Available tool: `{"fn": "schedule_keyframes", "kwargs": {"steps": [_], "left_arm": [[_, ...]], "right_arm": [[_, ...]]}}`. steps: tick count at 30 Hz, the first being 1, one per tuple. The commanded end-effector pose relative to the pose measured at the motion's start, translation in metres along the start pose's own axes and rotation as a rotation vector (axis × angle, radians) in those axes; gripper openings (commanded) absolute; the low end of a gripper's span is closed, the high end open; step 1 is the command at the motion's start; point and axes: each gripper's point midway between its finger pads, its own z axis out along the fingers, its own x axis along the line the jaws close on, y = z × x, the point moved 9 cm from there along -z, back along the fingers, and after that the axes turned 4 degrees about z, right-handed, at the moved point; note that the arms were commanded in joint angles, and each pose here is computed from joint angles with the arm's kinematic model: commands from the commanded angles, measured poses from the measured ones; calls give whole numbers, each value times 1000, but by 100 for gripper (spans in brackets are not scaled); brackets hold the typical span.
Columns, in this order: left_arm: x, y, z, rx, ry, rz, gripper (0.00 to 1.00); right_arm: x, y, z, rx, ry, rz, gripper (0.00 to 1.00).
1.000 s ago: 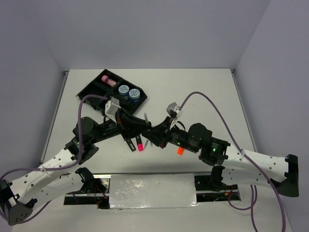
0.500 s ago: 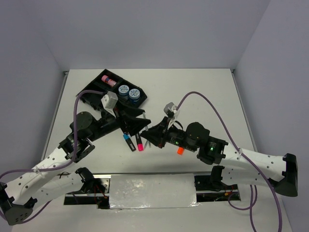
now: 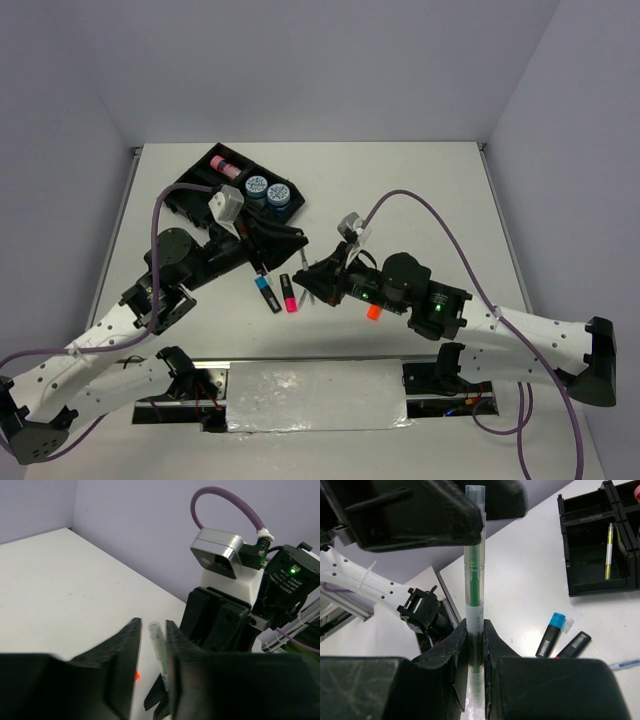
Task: Sort the stationery into containers
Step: Close the pen cap on the pen, then place the pen in the storage box.
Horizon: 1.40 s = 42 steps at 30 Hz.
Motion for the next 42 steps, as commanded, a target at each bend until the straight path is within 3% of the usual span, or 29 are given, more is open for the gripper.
{"fn": "schedule_keyframes", "kwargs": {"steps": [1,7,13,17,20,23,26,27,28,30,33,38,42], "left_arm": [[-8,7,3,-29,-70,-5,34],[-7,-3,4,15,-86,-40,0],[4,-62,-2,141,-96,-184,0],[1,-94,-13,178,-130,-265,0],[-12,-121,-16,228,-194,-299,0],[-9,-130,-22,254,-110,-286,0],[-3,-107,-24,203,31,-228,0],[0,-103,-31,235,103,-213,6],[-1,-83,-29,198,146,-193,20],[5,-67,-32,194,258,-137,36],[9,-56,-32,183,339,-100,50],[8,-55,-30,165,314,-102,53],[1,-58,-25,177,196,-67,52]], "right_arm": [[8,21,2,-50,1,-27,0],[12,38,9,-71,-2,-64,0],[18,111,17,-212,-1,-125,0],[45,176,24,-323,134,-155,0],[64,204,36,-329,232,-157,0],[64,204,44,-305,228,-141,0],[48,170,44,-244,190,-128,0],[45,161,43,-227,194,-124,0],[43,152,42,-211,192,-120,0],[38,132,37,-172,170,-110,0],[35,119,29,-150,159,-103,0],[31,111,26,-111,147,-111,0],[33,106,30,-64,191,-113,0]]}}
